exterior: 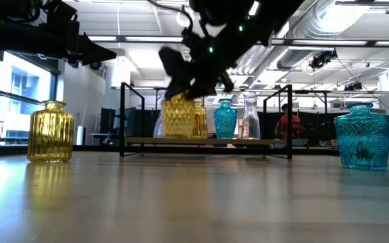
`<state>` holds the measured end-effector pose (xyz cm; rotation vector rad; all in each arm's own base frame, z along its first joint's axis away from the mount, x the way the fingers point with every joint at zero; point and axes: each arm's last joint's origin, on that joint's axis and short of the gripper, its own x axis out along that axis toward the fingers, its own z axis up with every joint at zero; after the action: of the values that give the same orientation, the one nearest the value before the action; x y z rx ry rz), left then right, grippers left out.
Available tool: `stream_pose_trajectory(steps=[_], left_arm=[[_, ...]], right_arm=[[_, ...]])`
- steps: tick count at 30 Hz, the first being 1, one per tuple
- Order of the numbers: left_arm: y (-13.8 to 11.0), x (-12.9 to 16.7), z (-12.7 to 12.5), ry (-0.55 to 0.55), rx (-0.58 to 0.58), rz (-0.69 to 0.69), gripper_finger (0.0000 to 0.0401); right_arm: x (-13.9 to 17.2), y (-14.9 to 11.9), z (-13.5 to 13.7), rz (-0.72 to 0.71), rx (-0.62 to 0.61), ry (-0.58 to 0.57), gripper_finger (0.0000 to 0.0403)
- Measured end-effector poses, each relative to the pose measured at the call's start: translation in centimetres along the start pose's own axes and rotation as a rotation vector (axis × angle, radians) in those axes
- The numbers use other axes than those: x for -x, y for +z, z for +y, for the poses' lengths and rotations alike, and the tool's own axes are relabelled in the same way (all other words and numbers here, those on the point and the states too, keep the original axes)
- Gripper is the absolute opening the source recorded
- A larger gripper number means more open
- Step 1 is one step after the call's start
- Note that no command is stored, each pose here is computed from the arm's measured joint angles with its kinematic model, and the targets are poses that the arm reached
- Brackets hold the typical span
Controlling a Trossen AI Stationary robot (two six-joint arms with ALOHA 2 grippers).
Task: Sort vases onto shelf
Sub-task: Put the yellow vase on the shelf aligned with the other yellow vase
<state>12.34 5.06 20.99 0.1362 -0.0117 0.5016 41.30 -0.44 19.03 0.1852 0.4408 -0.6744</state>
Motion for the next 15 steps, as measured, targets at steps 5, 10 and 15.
stream_pose_trajectory(steps=[5, 10, 15], left_arm=[[0.0, 0.0, 0.0, 0.0, 0.0, 0.0, 0.0], [0.0, 0.0, 0.0, 0.0, 0.001, -0.001, 0.0], [0.0, 0.0, 0.0, -0.001, 0.001, -0.001, 0.0]], right_arm=[[0.7, 2.2, -0.3, -0.049, 0.027, -0.013, 0.0171], [-0.2, 3.5, -2.4, -0.067, 0.02, -0.073, 0.0171], [-1.5, 4.2, -4.7, -0.057, 0.019, -0.118, 0.0171]])
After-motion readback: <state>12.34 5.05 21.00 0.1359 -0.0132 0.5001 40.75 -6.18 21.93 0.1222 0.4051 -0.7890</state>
